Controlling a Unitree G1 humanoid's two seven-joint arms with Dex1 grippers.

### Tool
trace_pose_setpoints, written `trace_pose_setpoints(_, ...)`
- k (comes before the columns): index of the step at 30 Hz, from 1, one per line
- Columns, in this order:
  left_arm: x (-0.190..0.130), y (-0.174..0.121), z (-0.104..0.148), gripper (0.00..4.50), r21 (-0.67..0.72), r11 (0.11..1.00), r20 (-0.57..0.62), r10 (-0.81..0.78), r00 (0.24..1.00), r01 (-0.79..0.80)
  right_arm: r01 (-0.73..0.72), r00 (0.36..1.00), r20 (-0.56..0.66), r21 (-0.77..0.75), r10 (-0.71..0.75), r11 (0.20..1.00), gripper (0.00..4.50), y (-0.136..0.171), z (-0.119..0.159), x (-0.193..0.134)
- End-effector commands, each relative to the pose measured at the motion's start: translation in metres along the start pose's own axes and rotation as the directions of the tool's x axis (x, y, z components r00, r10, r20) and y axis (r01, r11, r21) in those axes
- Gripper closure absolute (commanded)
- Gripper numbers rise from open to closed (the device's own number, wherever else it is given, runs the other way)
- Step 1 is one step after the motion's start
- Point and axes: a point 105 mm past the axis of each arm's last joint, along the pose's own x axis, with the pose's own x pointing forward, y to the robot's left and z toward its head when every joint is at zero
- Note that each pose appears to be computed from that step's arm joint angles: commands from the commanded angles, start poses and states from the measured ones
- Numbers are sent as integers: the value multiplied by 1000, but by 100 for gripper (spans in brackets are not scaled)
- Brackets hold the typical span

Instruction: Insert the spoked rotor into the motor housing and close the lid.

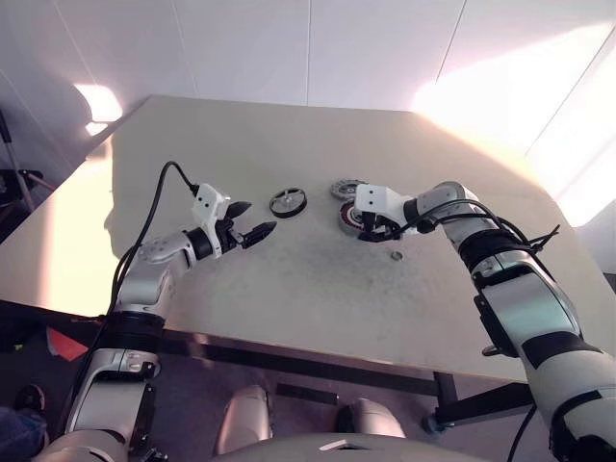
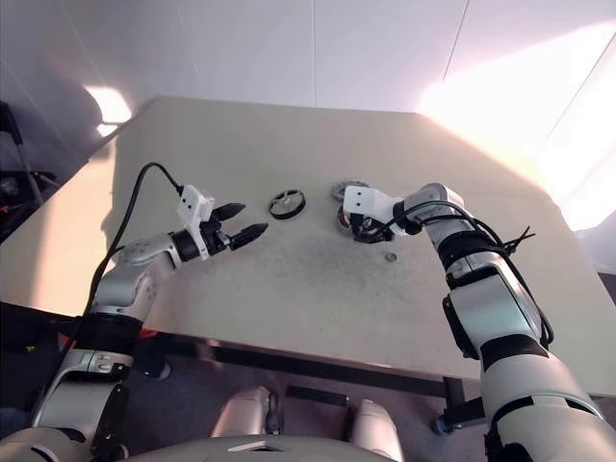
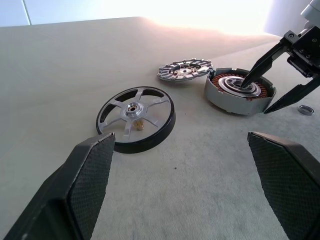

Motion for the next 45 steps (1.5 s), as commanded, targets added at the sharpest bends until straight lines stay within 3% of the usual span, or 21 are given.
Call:
trace_pose_setpoints(1, -2, 3, 17, 0, 47, 999, 45, 11, 999, -13, -30, 998, -46, 15, 31, 999, 261, 7, -10, 3)
trace_pose_setpoints(7, -2, 3, 17, 0, 43, 999, 47, 18, 999, -20, -58, 992, 117, 66, 50, 996, 261, 1, 19, -6)
trace_pose_setpoints(12, -1, 2, 15, 0, 39, 999, 45, 20, 999, -22, -58, 976, 212, 14, 54, 998, 261, -1, 47, -24)
trace_pose_setpoints(17, 0, 1, 13, 0, 34, 999, 43, 18, 999, -19, -77, 948, 306, -49, 88, 996, 261, 18, 80, -45)
trace_pose_setpoints(24, -1, 2, 13, 0, 35, 999, 38, 18, 999, -20, -123, 961, 239, -80, 138, 989, 261, 64, 67, -36)
trace_pose_setpoints(29, -1, 1, 11, 0, 36, 999, 33, 13, 999, -14, -132, 975, 175, -42, 138, 990, 261, 79, 46, -26)
trace_pose_setpoints(35, 0, 0, 13, 0, 41, 999, 32, 3, 999, -4, -134, 978, 157, -46, 139, 990, 261, 82, 43, -25)
trace_pose_setpoints(36, 0, 0, 13, 0, 42, 999, 33, 3, 999, -4, -127, 978, 161, -51, 134, 991, 206, 81, 43, -25)
trace_pose_setpoints(39, -1, 0, 14, 0, 44, 999, 34, 6, 999, -7, -95, 977, 181, -107, 113, 990, 124, 79, 50, -31)
trace_pose_setpoints(45, -3, 2, 12, 0, 35, 999, 31, 20, 999, -21, -27, 962, 265, -157, 68, 987, 124, 73, 73, -65)
